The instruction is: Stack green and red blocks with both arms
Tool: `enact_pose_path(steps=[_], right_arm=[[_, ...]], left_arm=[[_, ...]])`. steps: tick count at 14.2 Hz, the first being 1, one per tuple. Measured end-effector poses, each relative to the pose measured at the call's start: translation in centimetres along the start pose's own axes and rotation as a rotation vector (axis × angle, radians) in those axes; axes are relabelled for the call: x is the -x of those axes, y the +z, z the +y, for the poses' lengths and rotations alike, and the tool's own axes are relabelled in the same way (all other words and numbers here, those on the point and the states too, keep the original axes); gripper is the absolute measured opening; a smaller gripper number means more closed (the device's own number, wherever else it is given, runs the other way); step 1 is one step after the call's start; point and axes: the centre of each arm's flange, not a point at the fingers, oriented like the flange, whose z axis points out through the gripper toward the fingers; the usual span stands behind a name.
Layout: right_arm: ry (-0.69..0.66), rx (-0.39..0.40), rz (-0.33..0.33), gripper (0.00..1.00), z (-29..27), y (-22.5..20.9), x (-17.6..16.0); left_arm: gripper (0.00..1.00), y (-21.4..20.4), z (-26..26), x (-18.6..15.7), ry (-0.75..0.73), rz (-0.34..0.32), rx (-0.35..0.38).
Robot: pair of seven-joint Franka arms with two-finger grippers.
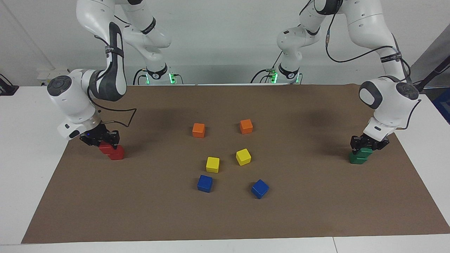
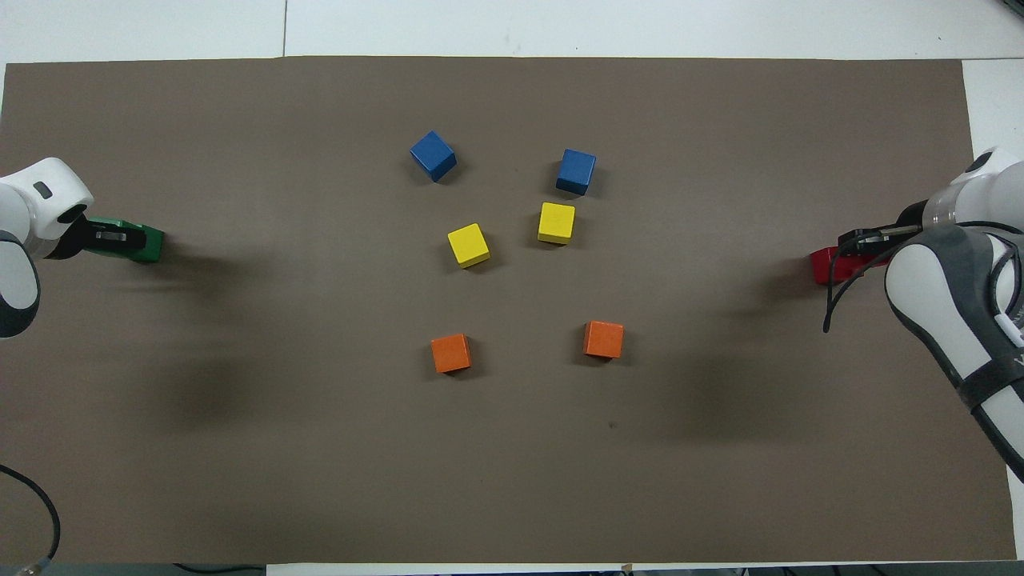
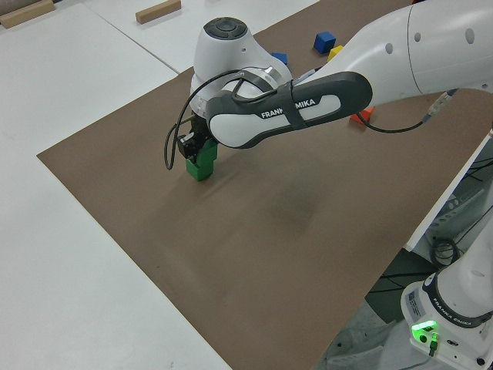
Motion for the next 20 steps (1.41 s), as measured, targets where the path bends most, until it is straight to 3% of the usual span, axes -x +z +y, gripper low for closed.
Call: enact_pose_path(steps=[11, 12, 15, 20], right_arm=[[-0.009, -0.001, -0.008, 0.54, -0.2, 1.7, 0.9], [-0.01, -0.001, -0.009, 0.54, -0.3, 1.8, 0.9], [-0.011, -0.001, -0.01, 0.54, -0.3, 1.8, 1.0], [-0.012, 0.004, 0.011, 0.54, -0.1, 1.8, 0.9]], left_arm=[[0.56, 0.4, 0.0, 0.0, 0.038, 0.011, -0.003], [0.63, 0.4, 0.0, 0.0, 0.04, 0.011, -0.003], [0.97, 0.4, 0.0, 0.0, 0.044, 0.011, -0.003], [1.0, -1.6, 0.1, -1.4, 0.046, 0.01, 0.008]])
